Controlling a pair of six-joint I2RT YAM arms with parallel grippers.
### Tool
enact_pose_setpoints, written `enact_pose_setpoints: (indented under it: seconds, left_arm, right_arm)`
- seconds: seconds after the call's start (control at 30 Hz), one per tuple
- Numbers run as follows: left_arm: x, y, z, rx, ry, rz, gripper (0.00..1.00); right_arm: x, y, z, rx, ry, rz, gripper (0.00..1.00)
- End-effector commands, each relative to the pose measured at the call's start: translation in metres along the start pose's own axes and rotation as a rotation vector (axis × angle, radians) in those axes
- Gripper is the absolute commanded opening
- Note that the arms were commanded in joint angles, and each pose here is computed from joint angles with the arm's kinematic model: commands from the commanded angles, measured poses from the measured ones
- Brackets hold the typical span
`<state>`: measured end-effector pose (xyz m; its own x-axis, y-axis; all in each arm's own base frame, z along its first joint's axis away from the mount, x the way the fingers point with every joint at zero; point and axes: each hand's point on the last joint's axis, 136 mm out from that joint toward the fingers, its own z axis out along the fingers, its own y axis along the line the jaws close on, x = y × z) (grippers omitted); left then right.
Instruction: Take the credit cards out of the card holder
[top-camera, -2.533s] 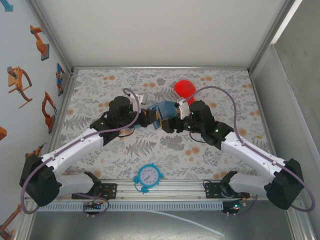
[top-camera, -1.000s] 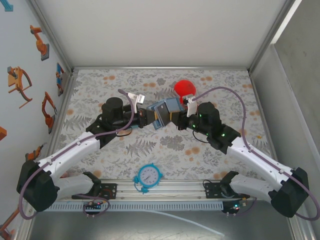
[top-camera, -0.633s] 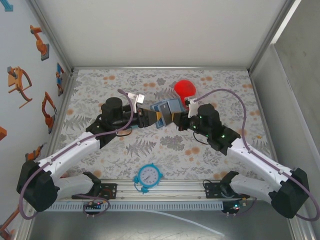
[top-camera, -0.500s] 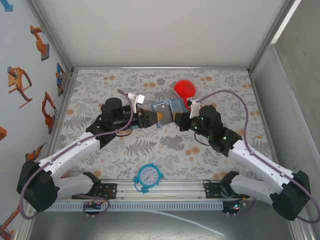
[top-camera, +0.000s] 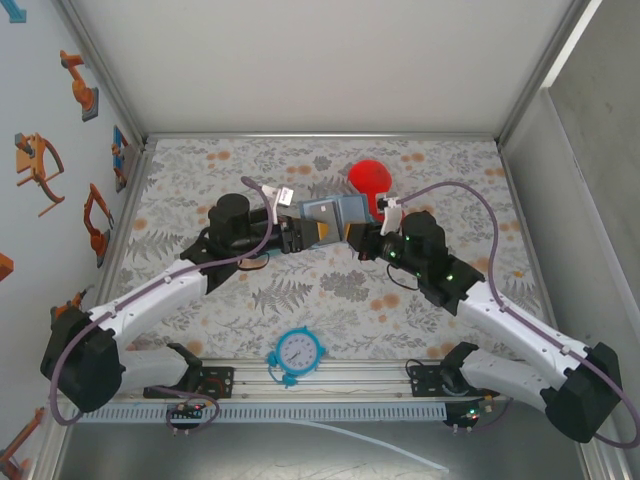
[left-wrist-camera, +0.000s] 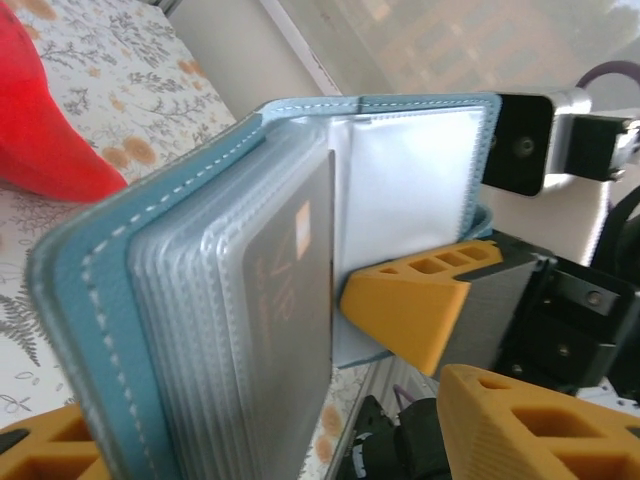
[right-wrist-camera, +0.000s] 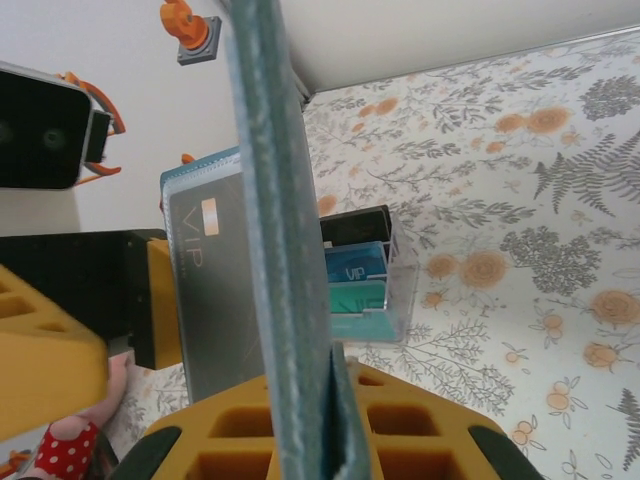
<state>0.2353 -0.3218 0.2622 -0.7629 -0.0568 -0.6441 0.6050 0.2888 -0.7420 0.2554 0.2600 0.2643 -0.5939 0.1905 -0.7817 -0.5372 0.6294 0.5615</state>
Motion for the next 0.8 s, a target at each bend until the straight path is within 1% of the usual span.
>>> enact_pose_setpoints:
  seconds: [0.0,0.07,0.23,0.3,0.33,0.37,0.43,0.47,0.6,0.7,0.77]
  left_arm:
    - [-0.009,0.002,0.001,-0.011,-0.023,0.014,0.53]
    - [-0.007,0.007,0.002,-0.030,-0.021,0.013,0.45]
    - [-0.003,0.020,0.000,-0.091,-0.017,0.011,0.16]
    - [-0.003,0.024,-0.002,-0.102,-0.022,0.010,0.08]
    - [-0.002,0.025,-0.003,-0.104,-0.024,0.011,0.03]
    - [-0.003,0.025,-0.004,-0.105,-0.027,0.014,0.00]
    - [-0.002,0.025,-0.006,-0.106,-0.024,0.020,0.00]
    - [-0.002,0.025,-0.006,-0.106,-0.023,0.027,0.00]
    - [0.000,0.022,-0.008,-0.095,-0.013,0.052,0.00]
    - [0.001,0.023,-0.012,-0.114,-0.005,0.067,0.00]
    - [0.003,0.023,-0.014,-0.119,0.001,0.078,0.00]
  right_arm:
    - [-0.008,0.009,0.001,-0.052,-0.031,0.021,0.00]
    - [-0.006,0.008,0.002,-0.050,-0.026,0.023,0.00]
    - [-0.005,0.005,-0.001,-0.032,-0.029,0.020,0.00]
    - [-0.005,0.003,-0.002,-0.018,-0.031,0.016,0.00]
    - [-0.004,0.000,-0.002,-0.006,-0.029,0.015,0.03]
    - [-0.004,-0.002,-0.002,0.005,-0.028,0.015,0.10]
    - [-0.003,-0.006,-0.002,0.023,-0.024,0.014,0.19]
    - [-0.003,-0.008,-0.002,0.032,-0.023,0.012,0.21]
    - [-0.002,-0.014,-0.003,0.072,-0.020,0.006,0.28]
    - [-0.003,-0.022,-0.008,0.118,-0.030,0.000,0.35]
    - [-0.005,-0.029,-0.012,0.154,-0.040,-0.001,0.37]
